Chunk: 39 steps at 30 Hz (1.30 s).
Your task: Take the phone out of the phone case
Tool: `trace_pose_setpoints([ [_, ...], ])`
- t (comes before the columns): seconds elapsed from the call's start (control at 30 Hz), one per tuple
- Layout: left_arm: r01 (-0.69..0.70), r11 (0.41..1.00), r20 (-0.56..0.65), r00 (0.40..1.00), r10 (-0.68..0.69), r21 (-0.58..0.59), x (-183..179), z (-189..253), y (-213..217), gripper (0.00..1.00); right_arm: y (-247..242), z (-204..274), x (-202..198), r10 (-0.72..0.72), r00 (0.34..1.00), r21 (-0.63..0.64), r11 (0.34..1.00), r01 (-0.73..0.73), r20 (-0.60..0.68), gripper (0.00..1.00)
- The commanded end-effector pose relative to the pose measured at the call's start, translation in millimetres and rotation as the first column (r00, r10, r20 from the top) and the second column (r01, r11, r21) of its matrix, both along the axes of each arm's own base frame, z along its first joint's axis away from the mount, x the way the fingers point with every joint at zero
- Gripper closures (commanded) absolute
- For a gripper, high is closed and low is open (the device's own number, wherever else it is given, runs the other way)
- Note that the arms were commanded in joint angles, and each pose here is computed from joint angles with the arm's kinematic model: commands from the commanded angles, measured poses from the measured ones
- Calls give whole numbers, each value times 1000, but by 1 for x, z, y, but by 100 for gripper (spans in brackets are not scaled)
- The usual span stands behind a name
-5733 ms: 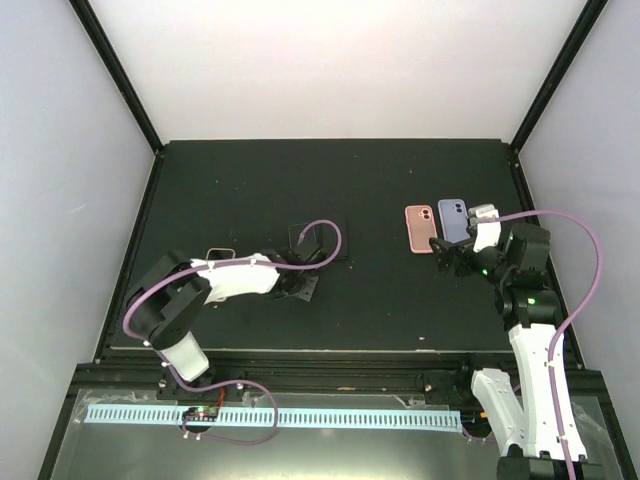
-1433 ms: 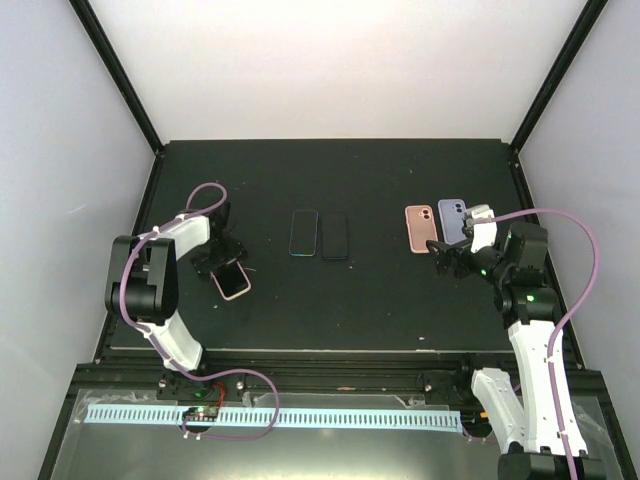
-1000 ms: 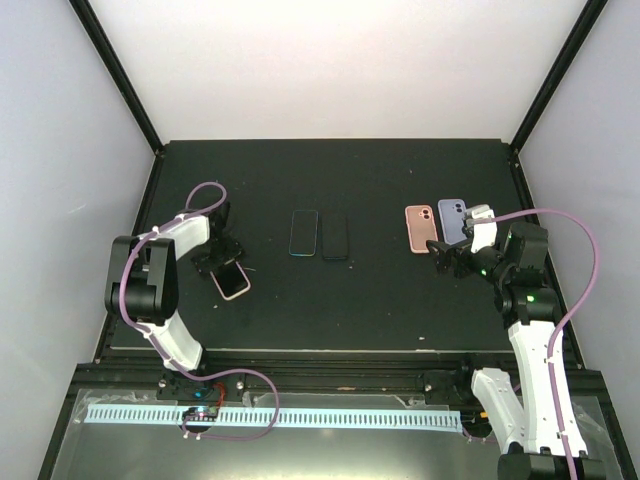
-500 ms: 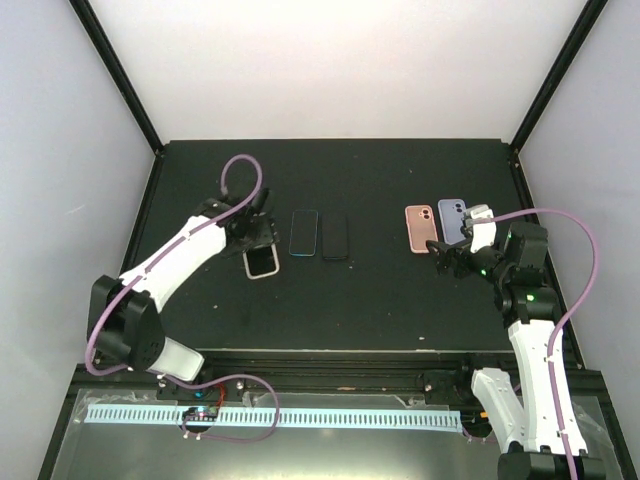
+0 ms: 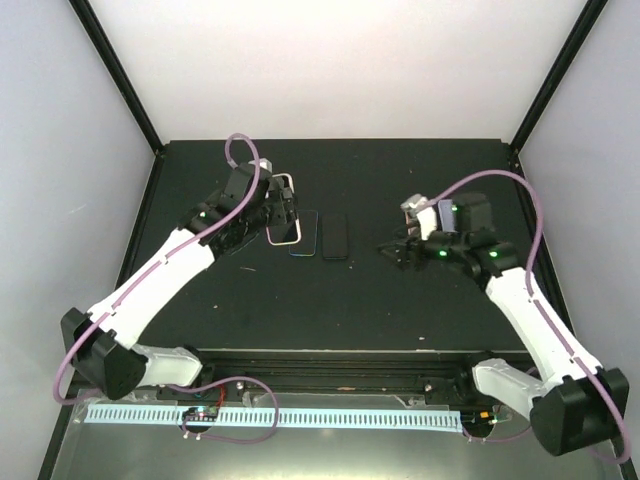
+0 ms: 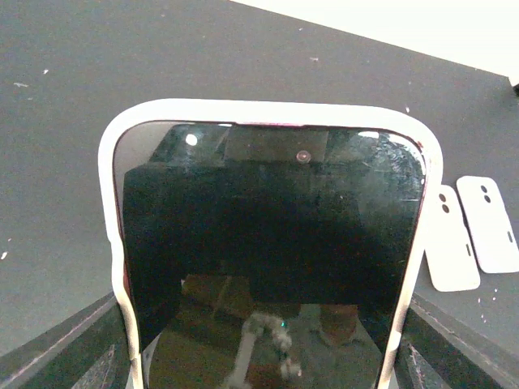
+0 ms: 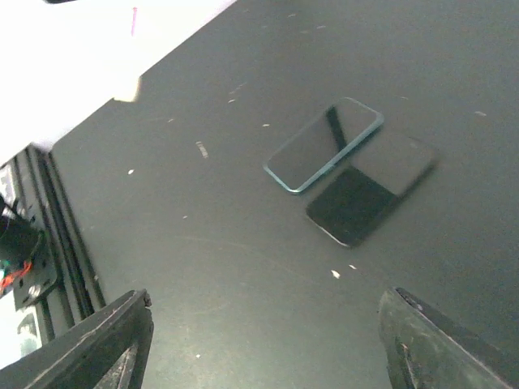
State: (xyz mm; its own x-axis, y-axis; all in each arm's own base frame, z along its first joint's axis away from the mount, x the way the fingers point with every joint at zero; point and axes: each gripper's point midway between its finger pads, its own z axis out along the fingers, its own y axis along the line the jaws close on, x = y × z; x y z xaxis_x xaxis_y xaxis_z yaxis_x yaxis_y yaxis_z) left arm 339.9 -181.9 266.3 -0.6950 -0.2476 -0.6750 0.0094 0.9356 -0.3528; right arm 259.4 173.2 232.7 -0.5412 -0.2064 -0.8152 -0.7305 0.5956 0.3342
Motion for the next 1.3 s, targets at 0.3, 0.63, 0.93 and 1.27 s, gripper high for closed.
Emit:
trace_pose_setpoints([
  [0.3, 72, 977, 172, 984, -38, -200, 1, 10, -2, 42, 141, 25, 21, 155, 987, 28, 987, -156, 42, 23],
  [0.63, 81, 969, 188, 982, -37, -234, -3, 15, 1, 42, 211, 16, 4, 269, 962, 63, 962, -267, -42, 23],
  [0.93, 34, 974, 203, 979, 12, -223, -3, 19, 15, 42, 229, 6, 10, 225, 962, 108, 972, -210, -155, 47],
  [1.27, 44, 967, 213, 977, 11, -251, -4, 21, 16, 42, 235, 3, 17, 201, 959, 133, 975, -177, -199, 72],
])
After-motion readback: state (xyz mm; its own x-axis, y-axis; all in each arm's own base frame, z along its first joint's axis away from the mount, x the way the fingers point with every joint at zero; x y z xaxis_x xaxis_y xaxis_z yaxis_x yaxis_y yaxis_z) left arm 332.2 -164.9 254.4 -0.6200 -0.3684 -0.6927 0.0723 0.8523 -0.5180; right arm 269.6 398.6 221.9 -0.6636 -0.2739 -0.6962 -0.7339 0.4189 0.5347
